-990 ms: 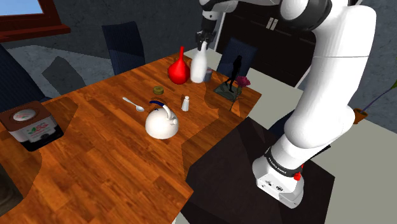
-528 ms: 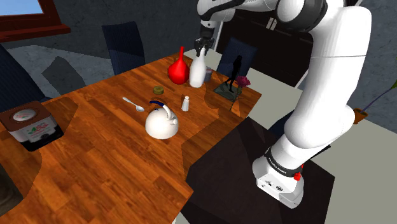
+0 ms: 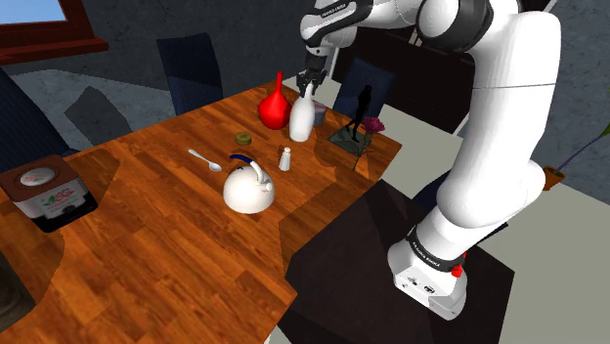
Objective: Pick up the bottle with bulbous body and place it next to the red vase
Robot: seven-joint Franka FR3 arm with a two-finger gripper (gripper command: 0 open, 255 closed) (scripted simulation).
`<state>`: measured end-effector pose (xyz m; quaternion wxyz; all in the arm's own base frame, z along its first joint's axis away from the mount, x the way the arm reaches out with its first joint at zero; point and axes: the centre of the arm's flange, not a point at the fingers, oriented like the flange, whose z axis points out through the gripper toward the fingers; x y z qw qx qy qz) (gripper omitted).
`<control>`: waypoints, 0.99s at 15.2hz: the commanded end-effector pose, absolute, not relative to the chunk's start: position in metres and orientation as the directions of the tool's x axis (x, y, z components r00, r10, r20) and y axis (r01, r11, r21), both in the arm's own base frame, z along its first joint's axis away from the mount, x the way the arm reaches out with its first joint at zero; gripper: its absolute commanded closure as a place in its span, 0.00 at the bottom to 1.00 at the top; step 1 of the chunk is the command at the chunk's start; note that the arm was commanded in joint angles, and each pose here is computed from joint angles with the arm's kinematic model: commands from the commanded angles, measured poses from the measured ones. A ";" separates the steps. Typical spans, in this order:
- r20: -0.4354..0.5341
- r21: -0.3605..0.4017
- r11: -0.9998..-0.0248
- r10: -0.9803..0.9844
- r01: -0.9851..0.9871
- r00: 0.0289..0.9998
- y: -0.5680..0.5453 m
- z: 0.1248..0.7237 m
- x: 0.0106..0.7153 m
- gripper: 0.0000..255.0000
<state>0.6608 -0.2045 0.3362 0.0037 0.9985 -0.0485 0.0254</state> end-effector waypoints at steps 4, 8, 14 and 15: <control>0.052 0.005 -0.995 -0.097 -0.097 0.994 -0.205 0.311 0.660 1.00; 0.052 0.005 -0.995 -0.097 -0.097 0.994 -0.205 0.290 0.660 1.00; 0.052 0.005 -0.995 -0.097 -0.097 0.994 -0.205 0.258 0.660 1.00; 0.052 0.005 -0.995 -0.097 -0.097 0.994 -0.205 0.253 0.660 1.00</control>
